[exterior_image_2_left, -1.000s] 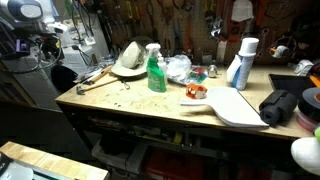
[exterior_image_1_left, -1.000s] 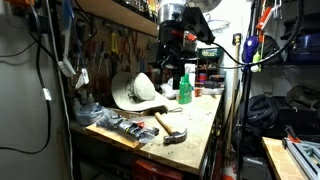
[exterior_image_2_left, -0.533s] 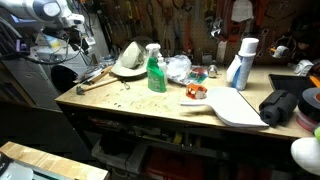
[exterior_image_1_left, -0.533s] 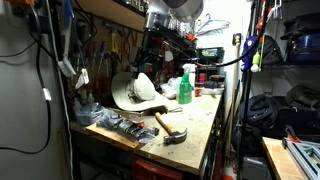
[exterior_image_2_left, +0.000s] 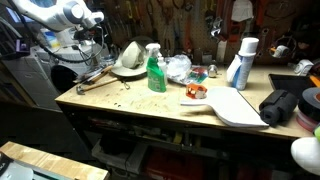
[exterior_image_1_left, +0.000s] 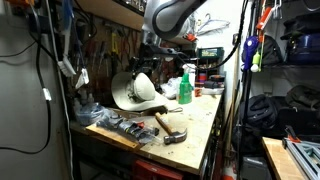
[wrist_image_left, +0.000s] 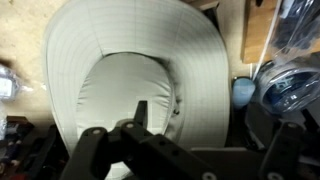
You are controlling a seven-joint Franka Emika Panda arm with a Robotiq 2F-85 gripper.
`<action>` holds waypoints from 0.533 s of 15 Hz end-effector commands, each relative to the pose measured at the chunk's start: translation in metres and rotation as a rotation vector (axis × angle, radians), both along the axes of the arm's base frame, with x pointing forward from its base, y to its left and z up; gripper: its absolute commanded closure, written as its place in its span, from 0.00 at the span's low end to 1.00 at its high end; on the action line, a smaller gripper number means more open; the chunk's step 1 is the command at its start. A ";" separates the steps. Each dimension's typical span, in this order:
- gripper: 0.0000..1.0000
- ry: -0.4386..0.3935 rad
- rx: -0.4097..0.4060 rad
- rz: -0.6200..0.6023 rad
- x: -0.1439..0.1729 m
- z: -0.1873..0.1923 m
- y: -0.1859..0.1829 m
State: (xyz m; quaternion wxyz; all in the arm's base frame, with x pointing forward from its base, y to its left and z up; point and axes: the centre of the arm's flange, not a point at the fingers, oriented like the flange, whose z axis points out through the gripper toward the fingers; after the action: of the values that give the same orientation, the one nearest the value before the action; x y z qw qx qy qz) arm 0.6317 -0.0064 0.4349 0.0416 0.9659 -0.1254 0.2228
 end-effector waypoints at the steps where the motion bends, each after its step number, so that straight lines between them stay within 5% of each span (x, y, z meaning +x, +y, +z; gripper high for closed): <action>1: 0.00 -0.080 -0.030 -0.029 0.029 -0.011 -0.021; 8: 0.00 -0.084 -0.019 -0.037 0.025 -0.009 -0.034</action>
State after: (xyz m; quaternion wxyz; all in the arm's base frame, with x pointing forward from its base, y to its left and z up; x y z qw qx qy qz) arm 0.6569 -0.0400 0.4260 0.0496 0.9527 -0.1429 0.2635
